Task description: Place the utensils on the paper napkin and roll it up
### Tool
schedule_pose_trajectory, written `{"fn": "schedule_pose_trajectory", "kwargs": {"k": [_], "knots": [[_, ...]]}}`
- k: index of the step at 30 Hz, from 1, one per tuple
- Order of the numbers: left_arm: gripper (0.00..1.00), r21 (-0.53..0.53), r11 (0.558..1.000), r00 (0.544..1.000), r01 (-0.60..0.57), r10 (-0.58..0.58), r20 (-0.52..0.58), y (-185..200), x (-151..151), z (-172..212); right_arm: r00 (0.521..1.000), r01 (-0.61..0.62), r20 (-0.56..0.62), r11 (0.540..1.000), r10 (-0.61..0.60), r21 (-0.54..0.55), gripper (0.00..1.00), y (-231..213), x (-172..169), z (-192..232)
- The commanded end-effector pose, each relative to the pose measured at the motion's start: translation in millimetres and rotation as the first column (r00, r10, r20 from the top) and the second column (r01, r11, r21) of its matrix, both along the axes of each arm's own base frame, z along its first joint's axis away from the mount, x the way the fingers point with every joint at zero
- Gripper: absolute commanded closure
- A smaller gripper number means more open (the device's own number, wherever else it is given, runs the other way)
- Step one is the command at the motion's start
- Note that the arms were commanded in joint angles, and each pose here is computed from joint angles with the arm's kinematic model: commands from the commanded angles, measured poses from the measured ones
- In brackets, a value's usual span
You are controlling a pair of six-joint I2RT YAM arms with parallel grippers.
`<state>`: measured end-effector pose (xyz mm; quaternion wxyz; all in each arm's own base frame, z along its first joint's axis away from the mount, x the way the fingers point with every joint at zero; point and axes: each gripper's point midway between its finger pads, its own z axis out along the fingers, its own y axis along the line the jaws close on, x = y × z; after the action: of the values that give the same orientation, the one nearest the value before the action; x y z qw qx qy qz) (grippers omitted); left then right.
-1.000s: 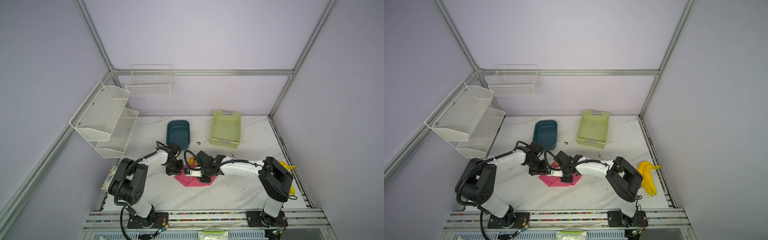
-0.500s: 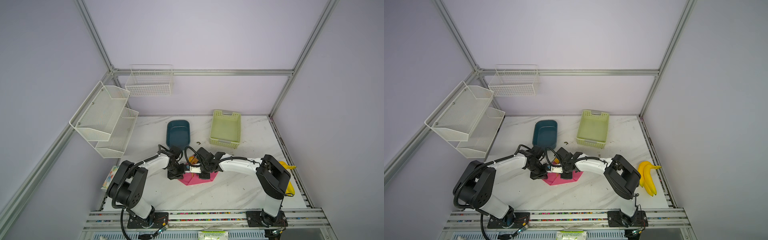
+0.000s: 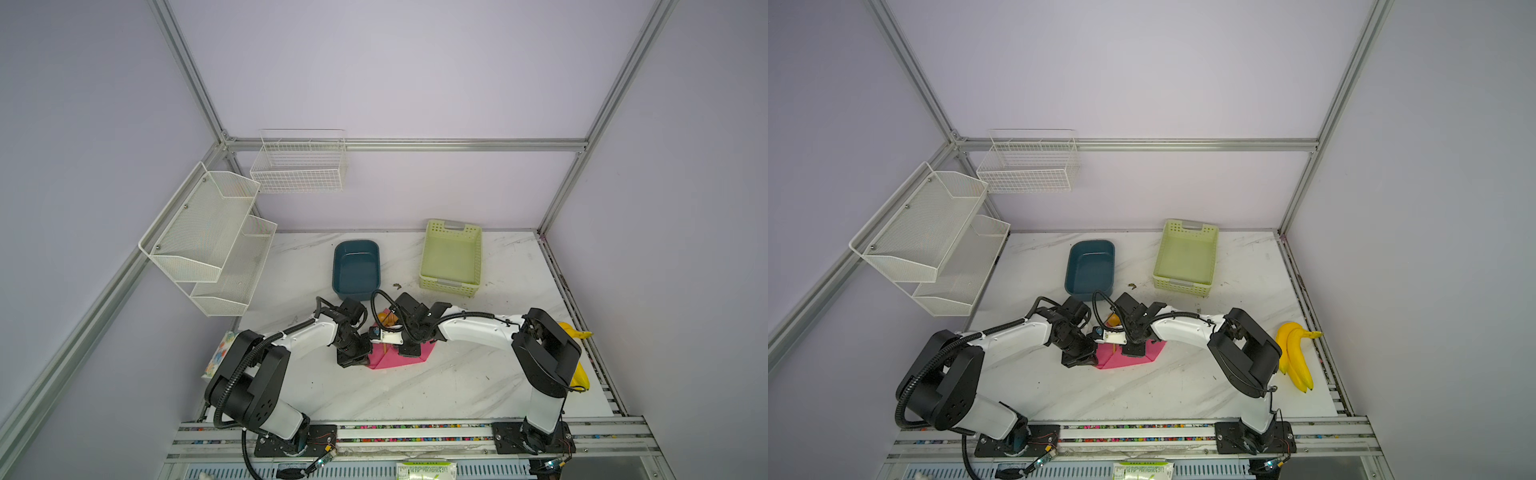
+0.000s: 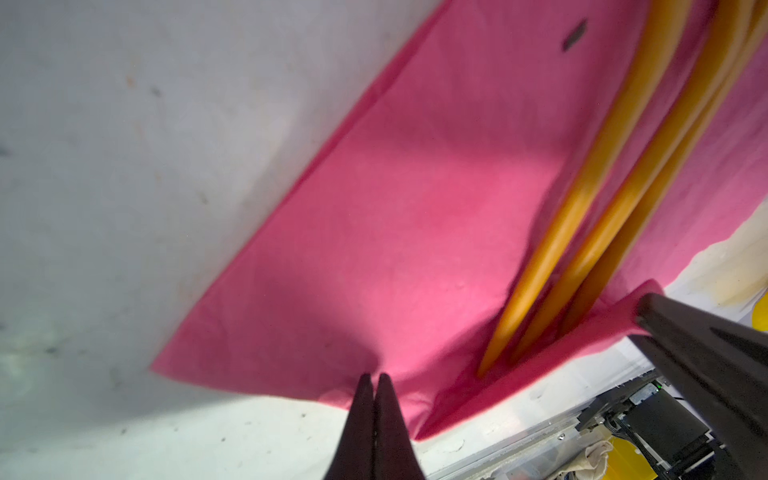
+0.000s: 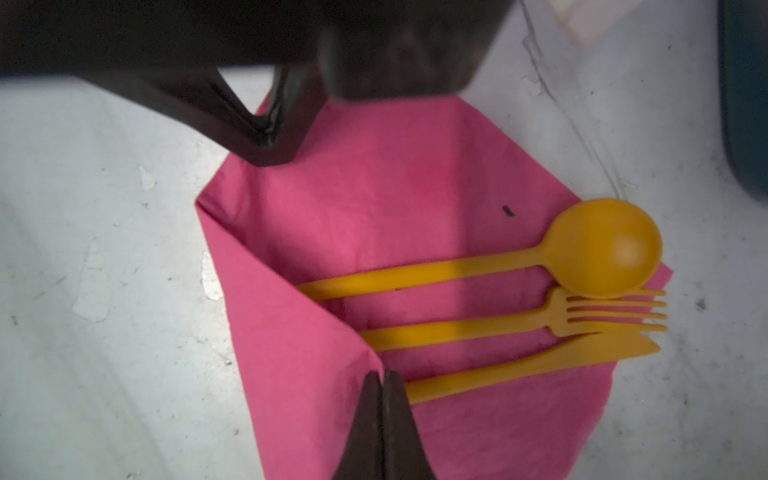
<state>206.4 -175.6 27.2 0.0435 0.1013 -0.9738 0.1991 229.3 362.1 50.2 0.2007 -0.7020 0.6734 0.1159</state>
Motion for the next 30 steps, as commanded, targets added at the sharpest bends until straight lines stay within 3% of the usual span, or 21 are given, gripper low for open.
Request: {"fn": "schedule_pose_trajectory", "kwargs": {"k": [1,10,20,30], "knots": [[1.00,-0.156,0.987,0.999,0.029,-0.026,0.023,-27.9,-4.5,13.0,0.999,-0.047,-0.012,0.998,0.048,0.044,1.00,16.4,-5.4,-0.2],[1.00,-0.181,0.983,0.999,0.021,-0.028,-0.039,-27.6,-21.9,-7.5,0.999,-0.047,-0.020,0.998,0.048,0.041,1.00,16.6,-6.7,-3.6],[1.00,0.066,0.997,0.998,0.035,-0.032,-0.058,14.5,-30.9,-24.2,0.999,-0.037,-0.032,0.997,0.039,0.071,1.00,17.9,-2.7,-0.7],[1.00,0.101,0.994,0.999,0.049,-0.050,0.011,23.1,-2.5,-15.8,0.995,-0.018,-0.099,0.991,0.031,0.129,1.00,22.9,-7.3,-0.2]]}}
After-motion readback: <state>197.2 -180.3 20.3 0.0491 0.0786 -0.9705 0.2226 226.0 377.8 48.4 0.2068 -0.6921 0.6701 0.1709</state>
